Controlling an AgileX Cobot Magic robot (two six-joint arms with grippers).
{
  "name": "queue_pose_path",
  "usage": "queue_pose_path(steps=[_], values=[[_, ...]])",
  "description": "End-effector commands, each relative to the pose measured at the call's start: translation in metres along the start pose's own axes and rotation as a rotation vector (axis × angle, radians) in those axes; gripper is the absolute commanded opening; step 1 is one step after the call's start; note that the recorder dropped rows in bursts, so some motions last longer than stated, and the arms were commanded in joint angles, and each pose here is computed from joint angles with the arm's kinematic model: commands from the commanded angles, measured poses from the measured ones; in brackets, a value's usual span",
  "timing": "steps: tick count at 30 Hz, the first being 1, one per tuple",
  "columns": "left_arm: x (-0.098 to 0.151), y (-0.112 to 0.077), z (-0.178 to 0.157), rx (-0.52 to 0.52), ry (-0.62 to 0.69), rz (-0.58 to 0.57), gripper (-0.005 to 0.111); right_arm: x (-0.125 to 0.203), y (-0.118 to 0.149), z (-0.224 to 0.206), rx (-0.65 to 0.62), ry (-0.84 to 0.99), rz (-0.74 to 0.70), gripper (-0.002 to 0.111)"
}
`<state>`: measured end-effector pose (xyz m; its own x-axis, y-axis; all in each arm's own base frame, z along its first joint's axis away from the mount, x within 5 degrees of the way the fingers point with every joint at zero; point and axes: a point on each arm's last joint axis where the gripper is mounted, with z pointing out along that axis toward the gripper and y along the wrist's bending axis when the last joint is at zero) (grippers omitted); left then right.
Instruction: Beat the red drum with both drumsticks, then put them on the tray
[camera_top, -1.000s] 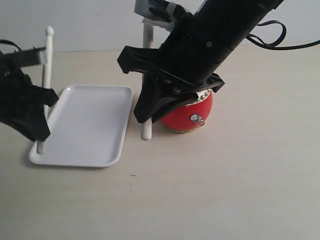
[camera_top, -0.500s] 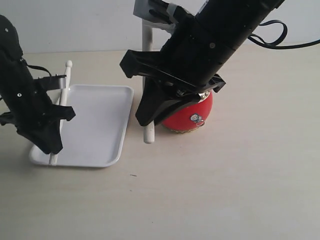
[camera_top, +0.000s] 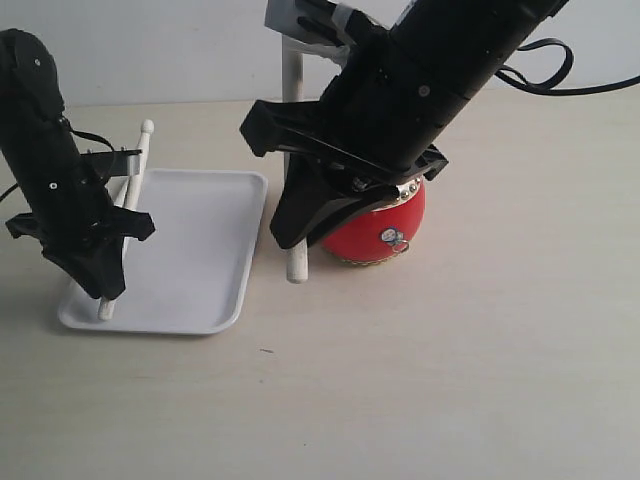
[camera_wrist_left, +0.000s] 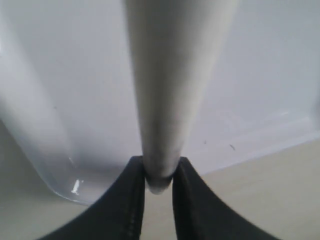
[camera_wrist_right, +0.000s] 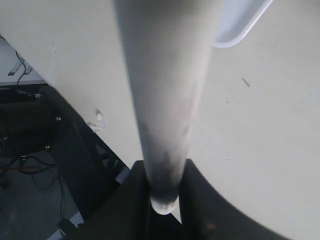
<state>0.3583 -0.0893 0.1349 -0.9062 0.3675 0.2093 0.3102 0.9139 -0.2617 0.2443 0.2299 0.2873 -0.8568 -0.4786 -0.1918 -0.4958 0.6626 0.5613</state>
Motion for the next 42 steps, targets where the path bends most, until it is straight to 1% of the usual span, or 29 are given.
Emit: queue_pose_path(steps=[1,8,14,16,20,22,28,30,32,33,36,37,38,40,41,42], values=[[-0.001,0.003,0.003,-0.011,0.013,0.004,0.0,0.0,0.003,-0.005,0.005,-0.018,-0.028,0.0],[-0.003,0.006,0.011,-0.01,0.035,0.001,0.0,0.0,0.003,-0.005,0.005,-0.018,-0.032,0.0],[-0.004,0.006,0.01,-0.011,0.031,-0.021,0.0,0.0,0.003,-0.005,0.005,-0.018,-0.036,0.0],[-0.004,0.006,0.01,-0.011,0.031,-0.021,0.005,0.0,0.003,-0.005,0.005,-0.02,-0.036,0.0],[-0.004,0.006,0.01,-0.011,0.031,-0.021,0.026,0.0,0.003,-0.005,0.005,-0.02,-0.036,0.0],[-0.004,0.006,0.01,-0.011,0.031,-0.021,0.033,0.0,0.003,-0.005,0.005,-0.02,-0.036,0.0],[-0.003,0.008,0.01,-0.041,0.039,-0.01,0.034,0.0,0.003,-0.004,0.007,-0.018,-0.036,0.0],[-0.002,0.008,0.006,-0.05,0.03,-0.009,0.032,0.0,0.001,-0.004,0.029,-0.02,-0.021,0.0],[0.003,0.003,-0.012,-0.06,-0.021,-0.003,0.017,0.0,-0.002,-0.004,0.054,-0.013,-0.015,0.0],[0.008,-0.002,-0.029,-0.069,-0.069,0.007,0.0,0.0,-0.002,-0.004,0.06,-0.016,-0.003,0.0],[0.024,-0.012,-0.058,-0.071,-0.153,0.017,0.0,-0.001,-0.002,-0.004,0.061,-0.024,0.016,0.0],[0.033,-0.017,-0.068,-0.062,-0.185,0.019,0.0,-0.001,-0.002,-0.004,0.061,-0.025,0.022,0.0],[0.043,-0.024,-0.078,-0.031,-0.221,0.012,0.0,-0.001,-0.002,-0.004,0.061,-0.025,0.022,0.0],[0.063,-0.034,-0.095,0.007,-0.353,0.007,0.0,-0.001,-0.002,-0.004,0.061,-0.025,0.027,0.0],[0.077,-0.041,-0.105,0.013,-0.461,0.012,0.0,-0.001,-0.002,-0.005,0.06,-0.028,0.032,0.0],[0.089,-0.045,-0.111,0.004,-0.53,0.016,0.0,-0.003,0.0,-0.007,0.059,-0.036,0.035,0.0]])
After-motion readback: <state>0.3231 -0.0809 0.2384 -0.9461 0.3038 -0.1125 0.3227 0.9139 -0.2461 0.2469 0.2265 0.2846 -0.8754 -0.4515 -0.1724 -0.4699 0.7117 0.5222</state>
